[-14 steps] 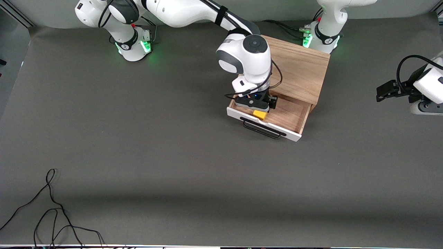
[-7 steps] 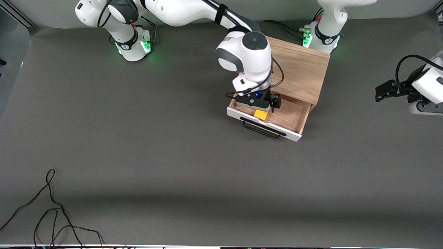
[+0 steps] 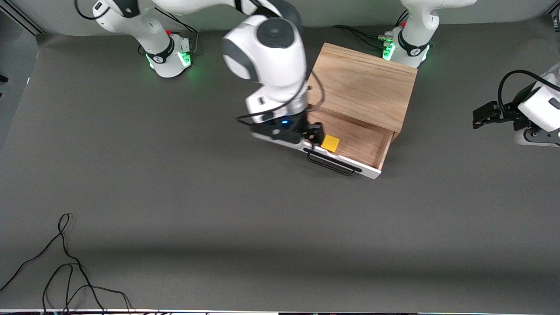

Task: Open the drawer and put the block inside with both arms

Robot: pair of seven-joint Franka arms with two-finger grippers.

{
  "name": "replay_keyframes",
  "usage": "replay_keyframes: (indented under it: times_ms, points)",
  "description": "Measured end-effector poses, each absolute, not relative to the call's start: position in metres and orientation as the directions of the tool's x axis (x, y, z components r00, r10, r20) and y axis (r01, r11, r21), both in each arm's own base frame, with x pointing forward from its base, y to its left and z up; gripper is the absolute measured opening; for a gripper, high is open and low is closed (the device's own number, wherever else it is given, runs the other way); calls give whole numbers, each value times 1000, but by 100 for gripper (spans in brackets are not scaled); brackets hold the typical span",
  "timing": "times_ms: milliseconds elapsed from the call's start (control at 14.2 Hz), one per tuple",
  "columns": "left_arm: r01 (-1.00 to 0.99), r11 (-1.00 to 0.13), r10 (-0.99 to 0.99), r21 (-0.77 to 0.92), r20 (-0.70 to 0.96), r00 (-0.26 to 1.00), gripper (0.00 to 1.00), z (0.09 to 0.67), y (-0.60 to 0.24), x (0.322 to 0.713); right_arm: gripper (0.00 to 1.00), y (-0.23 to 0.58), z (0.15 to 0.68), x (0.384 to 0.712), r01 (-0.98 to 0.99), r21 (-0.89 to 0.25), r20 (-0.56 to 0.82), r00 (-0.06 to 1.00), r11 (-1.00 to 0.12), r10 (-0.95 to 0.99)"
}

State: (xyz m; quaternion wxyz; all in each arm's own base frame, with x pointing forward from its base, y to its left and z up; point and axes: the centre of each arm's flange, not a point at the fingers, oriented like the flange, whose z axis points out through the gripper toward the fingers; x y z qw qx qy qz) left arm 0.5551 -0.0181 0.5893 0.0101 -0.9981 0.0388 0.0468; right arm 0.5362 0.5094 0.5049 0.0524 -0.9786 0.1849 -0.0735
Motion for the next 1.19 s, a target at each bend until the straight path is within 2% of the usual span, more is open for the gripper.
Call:
replay_keyframes:
  times_ms: [211,421,912,1193]
  points:
    - [-80,-997,-78,-16,-97,992,100,588,-19,556,100,423,532,567,-258,-81,134,954,-963,-267]
    - [-81,-997,-79,-16,-99,992,100,587,-20,556,100,332,548,585,-186,-40,130,973,-982,-189]
    - [-82,-997,-80,-16,-101,992,100,587,-20,556,100,100,584,596,-133,-48,111,984,-990,-138]
    - [-82,-997,-80,-16,-101,992,100,587,-20,556,100,29,585,585,-152,-37,67,986,-988,-154]
